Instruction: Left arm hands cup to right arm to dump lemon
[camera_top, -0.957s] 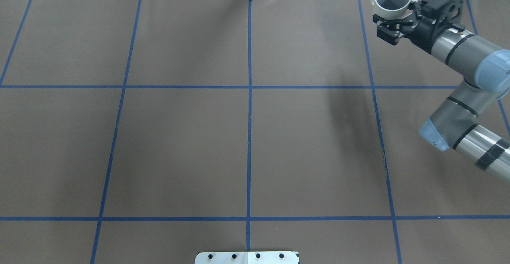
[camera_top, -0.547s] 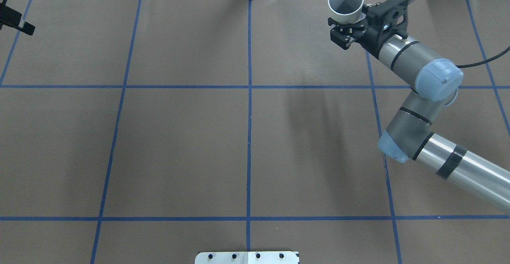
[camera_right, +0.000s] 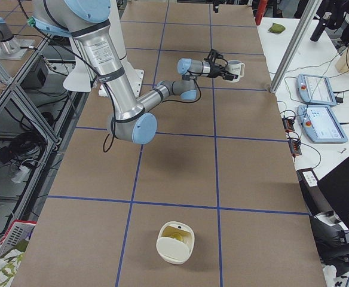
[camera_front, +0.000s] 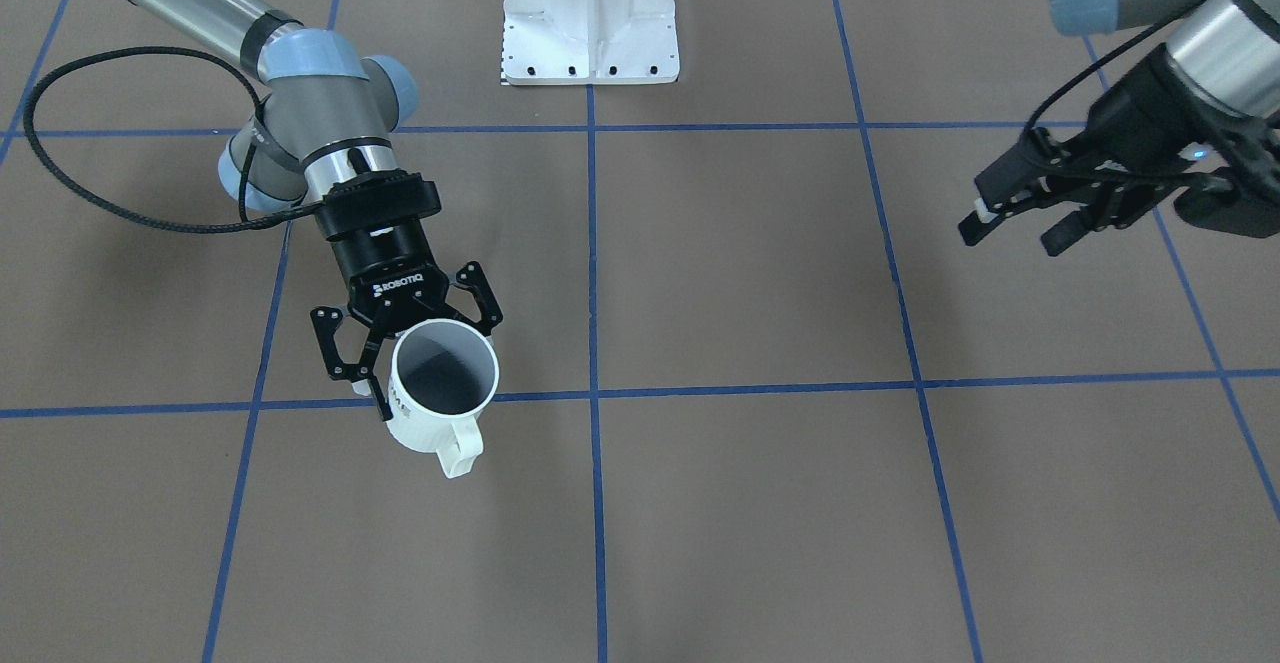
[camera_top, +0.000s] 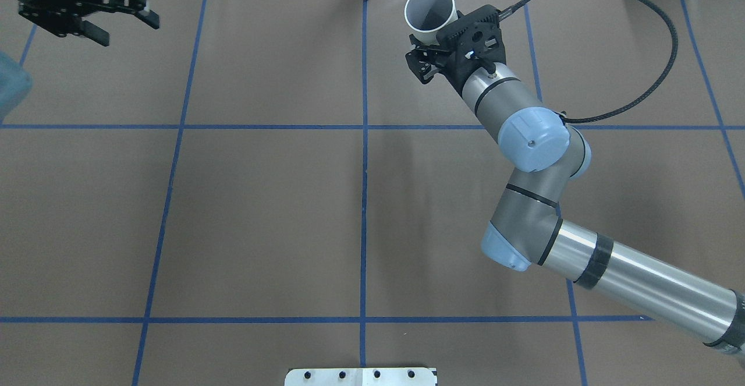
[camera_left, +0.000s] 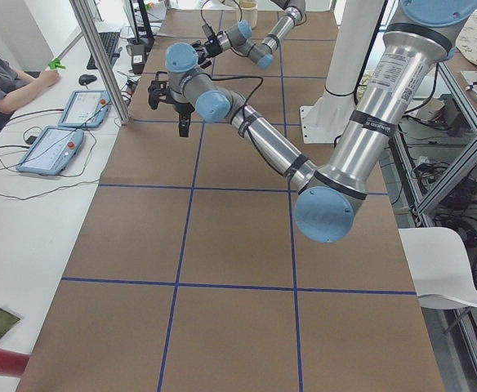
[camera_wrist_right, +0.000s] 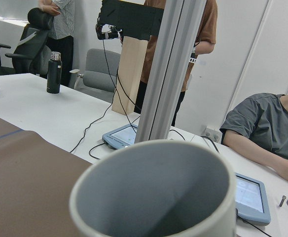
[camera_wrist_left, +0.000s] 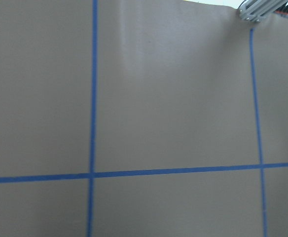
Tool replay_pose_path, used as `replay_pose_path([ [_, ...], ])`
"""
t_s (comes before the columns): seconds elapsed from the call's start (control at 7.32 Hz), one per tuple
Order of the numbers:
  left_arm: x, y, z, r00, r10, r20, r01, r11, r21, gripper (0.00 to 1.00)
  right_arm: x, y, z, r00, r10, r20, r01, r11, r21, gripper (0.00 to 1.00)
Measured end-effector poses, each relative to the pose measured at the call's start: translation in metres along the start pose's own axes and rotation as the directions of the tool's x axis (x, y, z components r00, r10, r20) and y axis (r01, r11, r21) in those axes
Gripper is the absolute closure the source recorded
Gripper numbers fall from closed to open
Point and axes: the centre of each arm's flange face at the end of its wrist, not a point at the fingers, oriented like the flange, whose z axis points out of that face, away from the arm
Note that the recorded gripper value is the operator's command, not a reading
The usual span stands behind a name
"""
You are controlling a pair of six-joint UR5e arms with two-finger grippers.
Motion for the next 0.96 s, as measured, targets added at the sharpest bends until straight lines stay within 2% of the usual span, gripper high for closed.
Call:
replay_pose_path([
  [0.27, 0.062, 0.006, 0.021, 0.996, -0.084, -0.018, 0.084, 0.996, 0.01, 0.0, -0.031, -0.03, 0.014, 0.999, 0.008, -0.039, -0.011, 0.998, -0.057, 1.0],
  [0.82, 0.126, -0.027, 0.056, 0.993, -0.108, -0.038, 0.108, 0.994, -0.002, 0.0, -0.079, -0.065, 0.043, 0.998, 0.042, -0.047, -0.046, 0.996, -0.08, 1.0],
  [0.96, 0.139, -0.043, 0.069, 0.99, -0.127, -0.058, 0.128, 0.992, 0.0, 0.07, -0.089, -0.067, 0.045, 0.998, 0.048, -0.042, -0.052, 0.995, -0.082, 1.0],
])
